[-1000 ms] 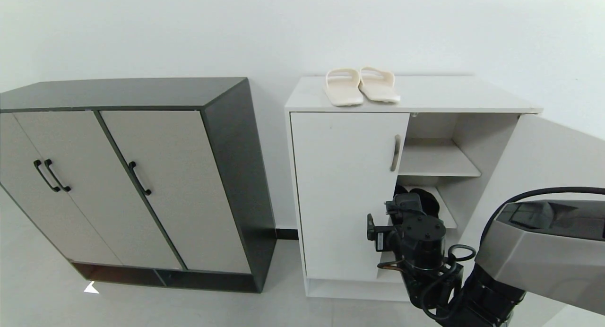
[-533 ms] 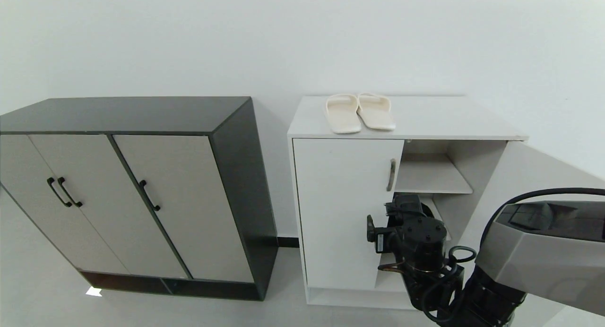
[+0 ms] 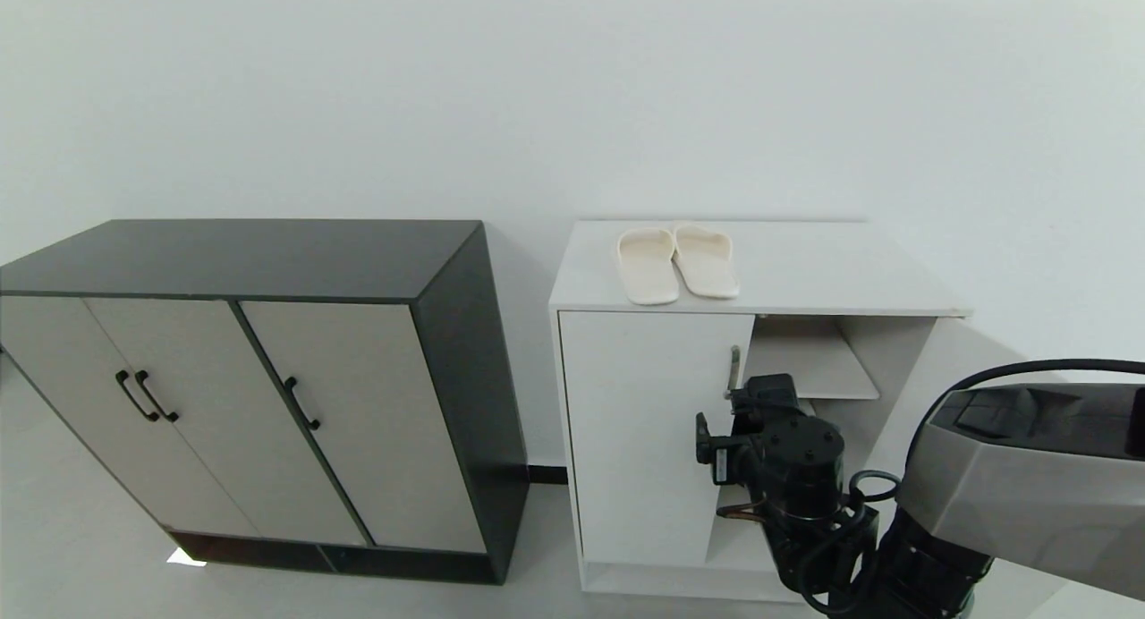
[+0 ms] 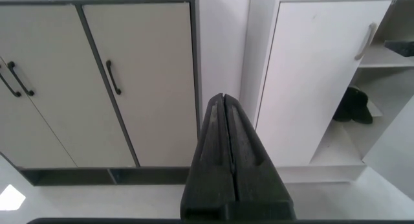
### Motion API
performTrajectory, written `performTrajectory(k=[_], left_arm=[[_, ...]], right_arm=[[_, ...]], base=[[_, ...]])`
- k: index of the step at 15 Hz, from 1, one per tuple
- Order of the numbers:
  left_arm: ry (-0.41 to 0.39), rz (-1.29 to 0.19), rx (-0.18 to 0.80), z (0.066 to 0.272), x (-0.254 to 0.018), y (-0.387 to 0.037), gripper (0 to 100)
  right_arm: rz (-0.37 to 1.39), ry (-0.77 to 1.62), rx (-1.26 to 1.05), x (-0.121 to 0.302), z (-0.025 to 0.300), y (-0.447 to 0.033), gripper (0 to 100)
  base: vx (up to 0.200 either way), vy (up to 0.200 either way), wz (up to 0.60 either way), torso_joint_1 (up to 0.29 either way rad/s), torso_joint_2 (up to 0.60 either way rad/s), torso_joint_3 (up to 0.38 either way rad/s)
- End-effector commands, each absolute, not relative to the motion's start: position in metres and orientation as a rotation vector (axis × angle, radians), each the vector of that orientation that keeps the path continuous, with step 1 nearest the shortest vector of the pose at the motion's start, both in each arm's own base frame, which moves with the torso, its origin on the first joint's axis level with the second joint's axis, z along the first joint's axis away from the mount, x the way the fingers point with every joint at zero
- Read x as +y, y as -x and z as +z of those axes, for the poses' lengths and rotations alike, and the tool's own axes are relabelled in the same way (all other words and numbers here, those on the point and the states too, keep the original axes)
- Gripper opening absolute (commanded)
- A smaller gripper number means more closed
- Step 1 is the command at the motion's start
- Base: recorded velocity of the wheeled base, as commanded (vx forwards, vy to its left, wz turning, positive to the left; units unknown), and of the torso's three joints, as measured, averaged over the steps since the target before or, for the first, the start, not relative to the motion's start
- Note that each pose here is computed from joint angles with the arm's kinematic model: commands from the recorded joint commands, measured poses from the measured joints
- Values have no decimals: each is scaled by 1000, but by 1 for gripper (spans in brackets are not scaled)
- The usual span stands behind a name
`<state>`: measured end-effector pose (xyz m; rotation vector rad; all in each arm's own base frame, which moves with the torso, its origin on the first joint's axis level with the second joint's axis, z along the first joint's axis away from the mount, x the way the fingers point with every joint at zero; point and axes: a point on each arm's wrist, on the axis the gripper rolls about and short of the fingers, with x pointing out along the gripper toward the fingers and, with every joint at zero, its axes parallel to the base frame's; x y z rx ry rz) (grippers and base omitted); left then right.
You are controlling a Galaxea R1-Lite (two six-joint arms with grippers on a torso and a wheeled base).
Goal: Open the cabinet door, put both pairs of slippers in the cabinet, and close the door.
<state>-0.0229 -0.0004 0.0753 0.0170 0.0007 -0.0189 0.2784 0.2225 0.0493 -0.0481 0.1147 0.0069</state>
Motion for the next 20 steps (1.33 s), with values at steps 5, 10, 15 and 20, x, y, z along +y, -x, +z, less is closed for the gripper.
performTrajectory(k=[5,10,15,20], left_arm=[[-20,-17,1,75,0,23,0],[-17,-18,1,75,0,23,0],[-18,-18,1,75,0,23,0],[-18,-18,1,75,0,23,0]], right_arm=[[7,64,134,223,40,-280,100],[11,74,121,223,33,-285,100],[67,132,58,231,62,-296,100],[92,99,168,241,123,-292,100]], base=[[0,0,0,260,-587,-323],[0,0,0,183,-411,-222],[0,0,0,166,-359,-191],[0,0,0,21,-58,-28]])
